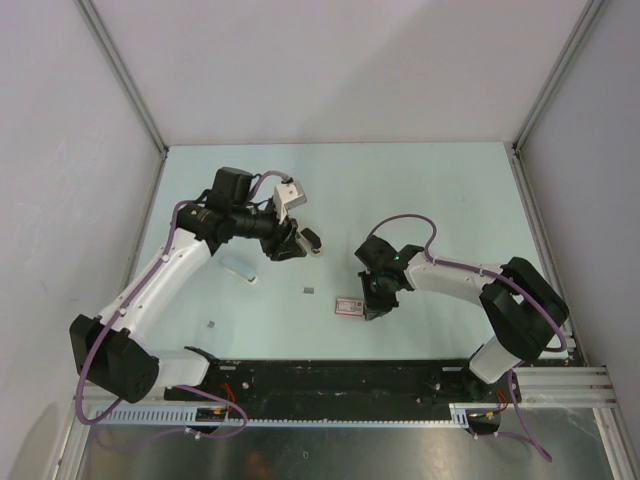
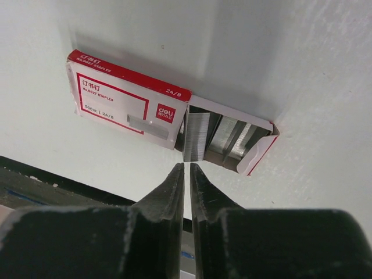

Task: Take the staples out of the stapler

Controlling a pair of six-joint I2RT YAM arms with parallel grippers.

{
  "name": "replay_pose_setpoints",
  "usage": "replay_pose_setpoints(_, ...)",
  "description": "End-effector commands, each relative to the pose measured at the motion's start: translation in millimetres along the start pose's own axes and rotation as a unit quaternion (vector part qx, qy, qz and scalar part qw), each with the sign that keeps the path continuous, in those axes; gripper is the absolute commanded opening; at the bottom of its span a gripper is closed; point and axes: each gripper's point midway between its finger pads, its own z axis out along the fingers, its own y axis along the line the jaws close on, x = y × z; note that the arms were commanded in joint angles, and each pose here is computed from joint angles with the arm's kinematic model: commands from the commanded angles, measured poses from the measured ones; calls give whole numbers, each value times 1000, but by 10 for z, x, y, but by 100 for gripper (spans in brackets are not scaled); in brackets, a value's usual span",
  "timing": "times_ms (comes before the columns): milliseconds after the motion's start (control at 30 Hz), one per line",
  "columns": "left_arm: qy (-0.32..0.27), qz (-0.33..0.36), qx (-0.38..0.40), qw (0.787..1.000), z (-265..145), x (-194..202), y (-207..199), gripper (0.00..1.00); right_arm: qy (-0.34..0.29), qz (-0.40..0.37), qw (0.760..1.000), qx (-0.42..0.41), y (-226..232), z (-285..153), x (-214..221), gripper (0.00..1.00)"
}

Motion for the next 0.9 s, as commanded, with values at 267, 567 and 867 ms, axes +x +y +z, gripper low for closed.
replay_pose_setpoints(267, -24, 23, 11, 999, -73, -119, -126, 58, -28, 2, 999, -43, 172, -121, -240, 21)
replay_pose_setpoints(567, -24, 23, 12, 999, -77, -129, -143, 58, -36, -4, 997, -61, 302, -162, -311, 24)
replay_pose_setpoints(867, -23, 22, 12, 999, -74, -119, -148, 58, -59, 0, 996, -66, 288, -407, -359, 23)
